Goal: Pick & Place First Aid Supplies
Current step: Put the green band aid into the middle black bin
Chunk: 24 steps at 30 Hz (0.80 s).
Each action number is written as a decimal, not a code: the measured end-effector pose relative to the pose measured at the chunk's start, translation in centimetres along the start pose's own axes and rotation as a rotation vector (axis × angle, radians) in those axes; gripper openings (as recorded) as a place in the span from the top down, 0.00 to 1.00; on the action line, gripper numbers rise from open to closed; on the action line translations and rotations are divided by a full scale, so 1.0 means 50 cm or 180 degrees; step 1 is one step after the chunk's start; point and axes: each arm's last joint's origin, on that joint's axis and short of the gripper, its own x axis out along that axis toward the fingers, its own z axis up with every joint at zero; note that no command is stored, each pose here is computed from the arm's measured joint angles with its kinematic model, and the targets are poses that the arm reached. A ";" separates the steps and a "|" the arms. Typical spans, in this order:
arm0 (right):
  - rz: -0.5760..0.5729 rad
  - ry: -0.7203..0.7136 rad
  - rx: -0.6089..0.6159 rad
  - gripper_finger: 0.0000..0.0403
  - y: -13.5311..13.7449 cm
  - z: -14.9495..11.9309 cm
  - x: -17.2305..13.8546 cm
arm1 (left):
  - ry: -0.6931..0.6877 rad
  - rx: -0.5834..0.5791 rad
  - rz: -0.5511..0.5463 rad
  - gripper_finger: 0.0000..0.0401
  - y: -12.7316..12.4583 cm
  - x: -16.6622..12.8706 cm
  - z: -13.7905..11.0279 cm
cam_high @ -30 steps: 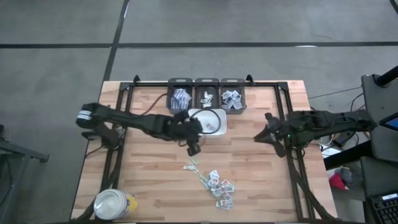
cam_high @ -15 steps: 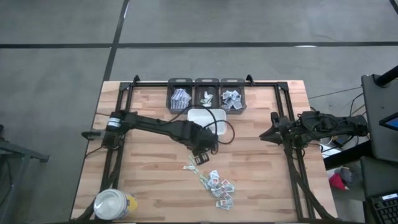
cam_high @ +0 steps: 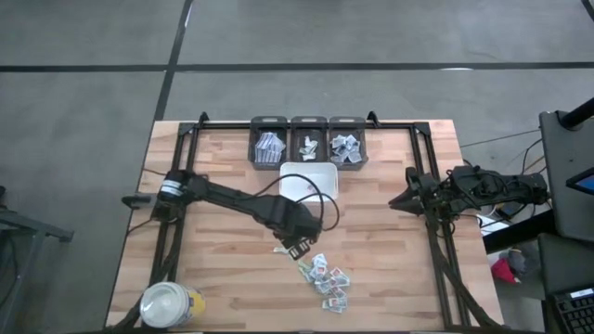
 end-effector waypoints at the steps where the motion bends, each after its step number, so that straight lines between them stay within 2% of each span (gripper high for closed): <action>1: 0.0000 0.0002 0.0000 0.87 0.000 0.000 0.000 | 0.0005 -0.0018 0.0005 0.66 0.000 0.006 -0.002; 14: 0.0013 0.0014 0.0001 0.87 0.000 -0.001 0.000 | 0.0000 -0.0420 0.0047 0.66 0.026 0.118 -0.021; 24: -0.0015 0.0097 0.0037 0.87 -0.005 -0.015 0.008 | -0.0044 -0.0579 0.0082 0.66 0.040 0.148 -0.024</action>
